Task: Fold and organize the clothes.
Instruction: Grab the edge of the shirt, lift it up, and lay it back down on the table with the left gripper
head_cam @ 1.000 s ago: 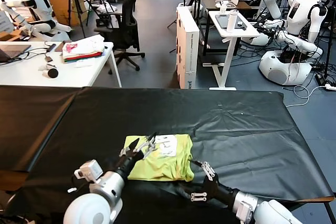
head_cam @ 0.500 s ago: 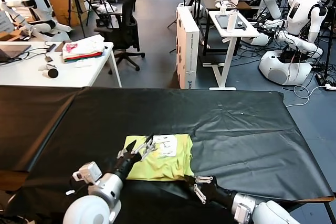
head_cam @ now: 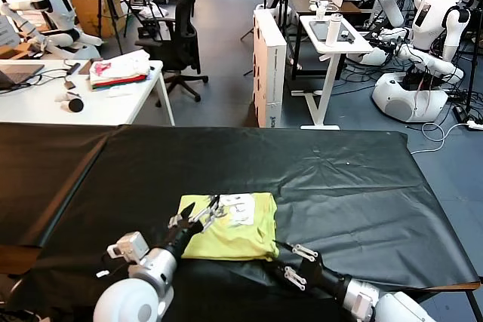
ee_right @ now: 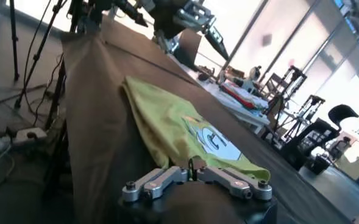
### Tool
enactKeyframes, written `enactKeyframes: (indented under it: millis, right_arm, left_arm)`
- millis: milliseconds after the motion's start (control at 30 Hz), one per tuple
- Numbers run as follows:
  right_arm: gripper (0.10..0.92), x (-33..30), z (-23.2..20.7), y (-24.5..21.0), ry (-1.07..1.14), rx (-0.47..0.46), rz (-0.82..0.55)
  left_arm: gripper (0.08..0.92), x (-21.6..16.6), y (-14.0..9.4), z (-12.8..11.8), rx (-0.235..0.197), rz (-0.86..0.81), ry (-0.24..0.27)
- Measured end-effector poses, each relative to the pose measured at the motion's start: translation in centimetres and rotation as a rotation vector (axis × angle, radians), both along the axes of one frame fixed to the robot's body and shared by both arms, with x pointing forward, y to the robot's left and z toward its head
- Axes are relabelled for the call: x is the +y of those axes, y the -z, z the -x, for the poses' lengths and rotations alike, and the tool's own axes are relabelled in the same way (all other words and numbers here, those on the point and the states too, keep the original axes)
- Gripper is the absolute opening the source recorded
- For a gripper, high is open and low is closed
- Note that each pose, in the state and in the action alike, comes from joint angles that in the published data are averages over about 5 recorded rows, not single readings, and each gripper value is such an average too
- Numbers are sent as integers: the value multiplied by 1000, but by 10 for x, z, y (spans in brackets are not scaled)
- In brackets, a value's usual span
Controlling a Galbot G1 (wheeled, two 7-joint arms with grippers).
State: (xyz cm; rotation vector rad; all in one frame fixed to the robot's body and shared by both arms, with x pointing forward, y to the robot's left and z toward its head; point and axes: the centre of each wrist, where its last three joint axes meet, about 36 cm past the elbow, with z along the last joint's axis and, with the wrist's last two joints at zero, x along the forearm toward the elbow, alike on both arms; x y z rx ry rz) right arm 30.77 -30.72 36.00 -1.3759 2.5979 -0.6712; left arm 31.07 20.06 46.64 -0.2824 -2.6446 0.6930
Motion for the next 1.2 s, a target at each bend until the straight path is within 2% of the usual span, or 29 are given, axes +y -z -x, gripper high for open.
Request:
enactKeyframes:
  millis: [67,133,233,433,567,767,1000,1200]
  right_arm:
    - [787,-2,7,2,25,3,-44]
    - [865,-2,15,3,78,18,-88]
    - [902,0,29,6,210,66,-163]
    - [907,6,50,-1,540,181,-294]
    - [907,3,53,-15,732,247,-337]
    - [907,-6,50,-37,821,268,-343]
    - [907,-8,51,-41,837,270,-340]
    - [907,-10,49,-42,842,267,-338]
  left_arm:
    - [907,3,4,-1,-12,-24,-1]
    - [907,7,8,-1,-30,-47,-3]
    - [907,16,15,-2,-65,-69,-13]
    - [907,29,33,-1,-126,-62,-54]
    - [907,27,49,0,-146,-64,-77]
    - [907,26,76,0,-171,-96,-101]
    - [907,33,106,4,-159,-93,-160]
    - [907,38,119,13,-124,-85,-156]
